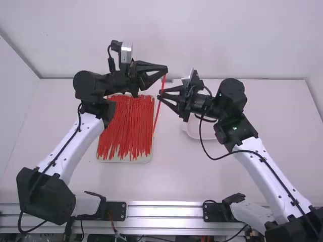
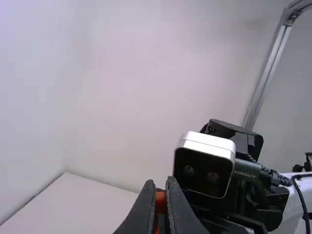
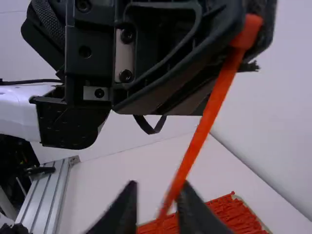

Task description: Fasten the cable tie

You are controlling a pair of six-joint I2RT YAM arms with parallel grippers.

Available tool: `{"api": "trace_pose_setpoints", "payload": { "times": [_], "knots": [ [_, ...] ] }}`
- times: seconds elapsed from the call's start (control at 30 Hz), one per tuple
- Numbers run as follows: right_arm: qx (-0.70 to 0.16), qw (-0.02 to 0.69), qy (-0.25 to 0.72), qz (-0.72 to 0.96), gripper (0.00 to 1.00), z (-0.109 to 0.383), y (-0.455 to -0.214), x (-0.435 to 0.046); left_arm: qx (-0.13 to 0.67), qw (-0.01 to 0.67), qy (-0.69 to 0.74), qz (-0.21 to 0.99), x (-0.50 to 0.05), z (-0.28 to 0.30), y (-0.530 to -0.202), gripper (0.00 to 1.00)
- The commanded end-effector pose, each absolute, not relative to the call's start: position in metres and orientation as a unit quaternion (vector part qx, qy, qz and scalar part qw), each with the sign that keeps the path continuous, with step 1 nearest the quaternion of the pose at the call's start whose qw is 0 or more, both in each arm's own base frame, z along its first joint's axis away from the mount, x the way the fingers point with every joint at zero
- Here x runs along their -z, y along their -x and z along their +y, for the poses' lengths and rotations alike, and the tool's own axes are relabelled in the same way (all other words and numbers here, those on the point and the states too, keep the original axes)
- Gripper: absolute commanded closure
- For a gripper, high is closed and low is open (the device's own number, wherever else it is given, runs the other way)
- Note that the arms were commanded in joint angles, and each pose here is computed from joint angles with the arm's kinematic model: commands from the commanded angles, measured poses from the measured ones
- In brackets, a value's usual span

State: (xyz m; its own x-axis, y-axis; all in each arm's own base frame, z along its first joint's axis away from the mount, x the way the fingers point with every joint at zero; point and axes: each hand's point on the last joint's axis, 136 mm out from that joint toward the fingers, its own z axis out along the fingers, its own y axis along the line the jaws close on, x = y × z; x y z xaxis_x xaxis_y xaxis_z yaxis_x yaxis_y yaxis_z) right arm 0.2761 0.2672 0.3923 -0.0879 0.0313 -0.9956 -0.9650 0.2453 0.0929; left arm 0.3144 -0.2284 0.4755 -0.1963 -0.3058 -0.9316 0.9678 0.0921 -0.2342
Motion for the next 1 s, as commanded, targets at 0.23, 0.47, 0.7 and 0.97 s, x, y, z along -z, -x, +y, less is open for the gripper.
{"api": "trace_pose_setpoints", "payload": {
  "times": [0.23, 0.47, 0.7, 0.97],
  "knots": [
    [-0.467, 0.54, 0.413, 0.565, 1.0, 0.269, -0.272, -0.4, 0.573, 0.565, -0.328, 0.495, -0.489, -0.225, -0.313, 0.98],
    [-0.464, 0.542, 0.41, 0.568, 1.0, 0.265, -0.275, -0.4, 0.567, 0.565, -0.325, 0.503, -0.484, -0.225, -0.317, 0.92],
    [-0.465, 0.527, 0.402, 0.587, 1.0, 0.253, -0.281, -0.391, 0.556, 0.555, -0.339, 0.518, -0.474, -0.215, -0.321, 0.62],
    [-0.469, 0.518, 0.413, 0.584, 1.0, 0.238, -0.282, -0.387, 0.547, 0.542, -0.359, 0.528, -0.467, -0.194, -0.32, 0.01]
  ]
}}
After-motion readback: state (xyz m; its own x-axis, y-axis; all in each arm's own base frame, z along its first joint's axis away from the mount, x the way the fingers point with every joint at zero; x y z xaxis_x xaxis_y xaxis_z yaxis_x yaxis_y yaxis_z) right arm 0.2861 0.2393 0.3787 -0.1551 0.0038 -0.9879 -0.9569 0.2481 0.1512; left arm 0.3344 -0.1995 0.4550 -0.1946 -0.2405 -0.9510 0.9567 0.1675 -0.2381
